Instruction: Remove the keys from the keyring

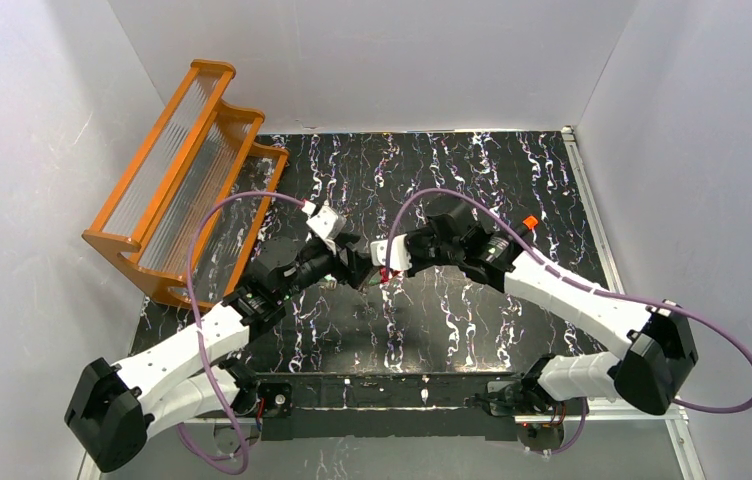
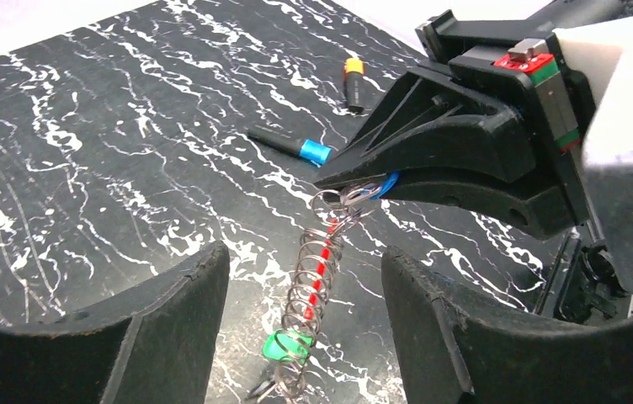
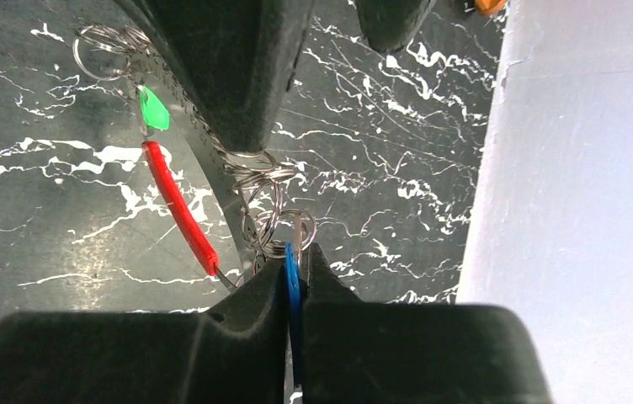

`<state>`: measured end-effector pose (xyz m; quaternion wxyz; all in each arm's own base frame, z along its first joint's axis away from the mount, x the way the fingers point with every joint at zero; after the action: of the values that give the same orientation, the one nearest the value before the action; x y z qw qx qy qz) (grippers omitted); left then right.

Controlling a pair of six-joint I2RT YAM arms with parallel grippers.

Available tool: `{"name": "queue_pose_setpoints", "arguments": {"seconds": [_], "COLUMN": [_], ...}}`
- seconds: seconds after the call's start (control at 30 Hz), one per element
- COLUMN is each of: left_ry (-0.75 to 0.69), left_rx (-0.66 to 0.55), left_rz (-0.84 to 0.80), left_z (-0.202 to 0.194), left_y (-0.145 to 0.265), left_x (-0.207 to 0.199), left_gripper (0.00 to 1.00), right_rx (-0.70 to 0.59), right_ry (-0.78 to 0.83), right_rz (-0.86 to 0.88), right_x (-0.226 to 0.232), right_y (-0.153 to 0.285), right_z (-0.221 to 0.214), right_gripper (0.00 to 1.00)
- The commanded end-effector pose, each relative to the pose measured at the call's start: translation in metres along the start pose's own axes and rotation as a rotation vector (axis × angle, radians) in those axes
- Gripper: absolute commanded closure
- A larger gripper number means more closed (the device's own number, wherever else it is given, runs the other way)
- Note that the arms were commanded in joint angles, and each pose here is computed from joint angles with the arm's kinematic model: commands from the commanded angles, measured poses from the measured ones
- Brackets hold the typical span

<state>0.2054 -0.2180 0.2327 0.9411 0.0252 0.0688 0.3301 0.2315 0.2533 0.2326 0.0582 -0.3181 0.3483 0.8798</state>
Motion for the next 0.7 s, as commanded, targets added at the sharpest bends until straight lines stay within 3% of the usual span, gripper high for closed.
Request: {"name": "queue_pose_setpoints", "arguments": {"seconds": [0.0,0.3,0.5,0.67], "left_ry": [-0.008,0.046,0.146,0.106], "left_rx": [-0.024,-0.004,0.031,-0.028], "left_rz": [-0.075,-0.094,-0.366,-0.546], "left_z": [-0.002,-0.018,-0.023,-0.007], "left_y": [-0.005,-0.019,-0.023,-0.002], "left_x": [-0.006,-0.005,-0.037,-0.061], "left_gripper": [0.37,0.38,0.53,0.53], "right_rx": [-0.108,-0.175,-0.078,-0.025], "right_ry": [0.143,0.240,0.240,0.205], "right_rz": [-0.133,-0.180,-0.335,-0.394], "right_x": [-0.019,-0.013,-0.023,-0.029], "right_y": [0.014,0.018,0.018,0.015], "right_z": [0.021,0.025,0.008,-0.001], "right_gripper": [0.99,0.99,0.99,0.99]}}
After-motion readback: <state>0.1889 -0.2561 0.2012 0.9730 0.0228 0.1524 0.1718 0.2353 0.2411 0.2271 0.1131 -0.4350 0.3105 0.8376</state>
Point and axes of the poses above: each gripper's point midway between its finger pads, its own y axis back along the fingers, its own x axis along the line the jaws close on, z = x × y, the point moved 6 cm from there along y, back along the fingers, and after that the axes turned 3 degrees about -y, right-handed, at the moved point
